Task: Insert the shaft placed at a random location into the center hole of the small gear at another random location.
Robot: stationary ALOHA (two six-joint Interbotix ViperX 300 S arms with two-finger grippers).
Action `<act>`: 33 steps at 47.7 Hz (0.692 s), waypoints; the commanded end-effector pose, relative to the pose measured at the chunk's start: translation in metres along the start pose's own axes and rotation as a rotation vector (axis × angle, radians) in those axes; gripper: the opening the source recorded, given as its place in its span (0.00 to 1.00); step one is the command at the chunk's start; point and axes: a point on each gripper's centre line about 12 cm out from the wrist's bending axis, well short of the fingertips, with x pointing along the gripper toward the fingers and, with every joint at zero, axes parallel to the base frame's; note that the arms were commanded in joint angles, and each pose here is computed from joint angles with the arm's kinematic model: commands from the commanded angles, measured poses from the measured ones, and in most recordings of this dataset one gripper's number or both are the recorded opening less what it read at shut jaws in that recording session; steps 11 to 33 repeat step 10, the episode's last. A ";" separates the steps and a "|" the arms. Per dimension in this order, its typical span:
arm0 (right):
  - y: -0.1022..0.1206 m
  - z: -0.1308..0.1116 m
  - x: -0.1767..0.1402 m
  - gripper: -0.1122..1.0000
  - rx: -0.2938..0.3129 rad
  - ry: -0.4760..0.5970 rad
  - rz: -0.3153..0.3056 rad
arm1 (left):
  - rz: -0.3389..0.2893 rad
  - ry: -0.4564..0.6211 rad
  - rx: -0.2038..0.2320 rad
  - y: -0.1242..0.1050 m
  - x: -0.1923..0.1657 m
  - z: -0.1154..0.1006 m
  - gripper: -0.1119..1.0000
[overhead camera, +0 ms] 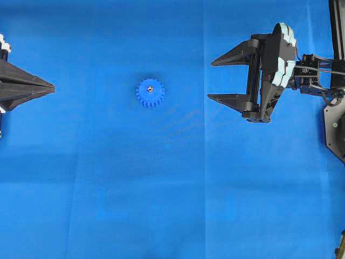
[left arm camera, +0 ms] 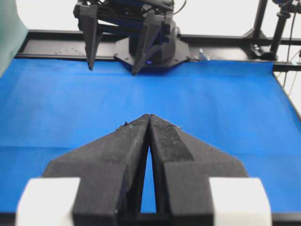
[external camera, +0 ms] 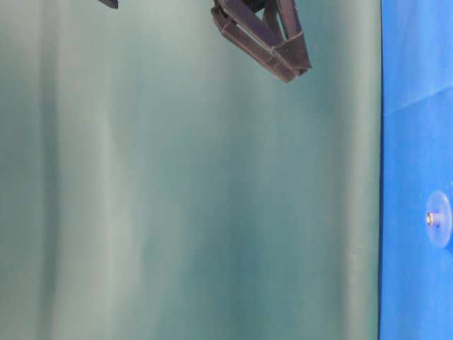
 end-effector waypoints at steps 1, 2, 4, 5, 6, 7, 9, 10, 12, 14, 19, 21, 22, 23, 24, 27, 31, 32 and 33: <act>0.001 0.008 -0.002 0.87 0.004 -0.029 0.004 | 0.001 -0.009 0.000 0.000 0.001 0.003 0.10; 0.001 0.008 -0.002 0.87 0.006 -0.030 0.004 | 0.001 -0.009 0.000 0.000 0.001 0.003 0.10; 0.001 0.008 -0.002 0.87 0.003 -0.030 0.004 | 0.000 -0.009 0.000 0.000 0.001 0.003 0.10; 0.001 0.008 -0.002 0.87 0.004 -0.030 0.004 | 0.001 -0.009 0.000 0.000 0.001 0.003 0.10; 0.001 0.008 -0.002 0.87 0.004 -0.030 0.004 | 0.001 -0.011 0.000 0.000 0.001 0.004 0.10; 0.001 0.008 -0.002 0.87 0.004 -0.030 0.004 | 0.001 -0.009 0.000 0.000 0.001 0.003 0.10; 0.001 0.008 -0.002 0.87 0.004 -0.030 0.004 | 0.001 -0.011 0.000 0.000 0.001 0.004 0.10; 0.001 0.008 -0.002 0.87 0.004 -0.030 0.004 | 0.001 -0.011 0.000 0.000 0.001 0.004 0.10; 0.001 0.008 -0.002 0.87 0.004 -0.030 0.004 | 0.001 -0.011 0.000 0.000 0.001 0.004 0.10; 0.001 0.008 -0.002 0.87 0.004 -0.030 0.004 | 0.001 -0.011 0.000 0.000 0.001 0.004 0.10; 0.001 0.008 -0.002 0.87 0.004 -0.030 0.004 | 0.001 -0.011 0.000 0.000 0.001 0.004 0.10; 0.001 0.008 -0.002 0.87 0.004 -0.030 0.004 | 0.001 -0.011 0.000 0.000 0.001 0.004 0.10; 0.001 0.008 -0.002 0.87 0.004 -0.030 0.004 | 0.001 -0.011 0.000 0.000 0.001 0.004 0.10; 0.001 0.008 -0.002 0.87 0.004 -0.030 0.004 | 0.001 -0.011 0.000 0.000 0.001 0.004 0.10; 0.001 0.008 -0.002 0.87 0.004 -0.030 0.004 | 0.001 -0.011 0.000 0.000 0.001 0.004 0.10; 0.001 0.008 -0.002 0.87 0.004 -0.030 0.004 | 0.001 -0.011 0.000 0.000 0.001 0.004 0.10; 0.001 0.008 -0.002 0.87 0.004 -0.030 0.004 | 0.001 -0.011 0.000 0.000 0.001 0.004 0.10; 0.001 0.008 -0.002 0.87 0.004 -0.030 0.004 | 0.001 -0.011 0.000 0.000 0.001 0.004 0.10; 0.001 0.008 -0.002 0.87 0.004 -0.030 0.004 | 0.001 -0.011 0.000 0.000 0.001 0.004 0.10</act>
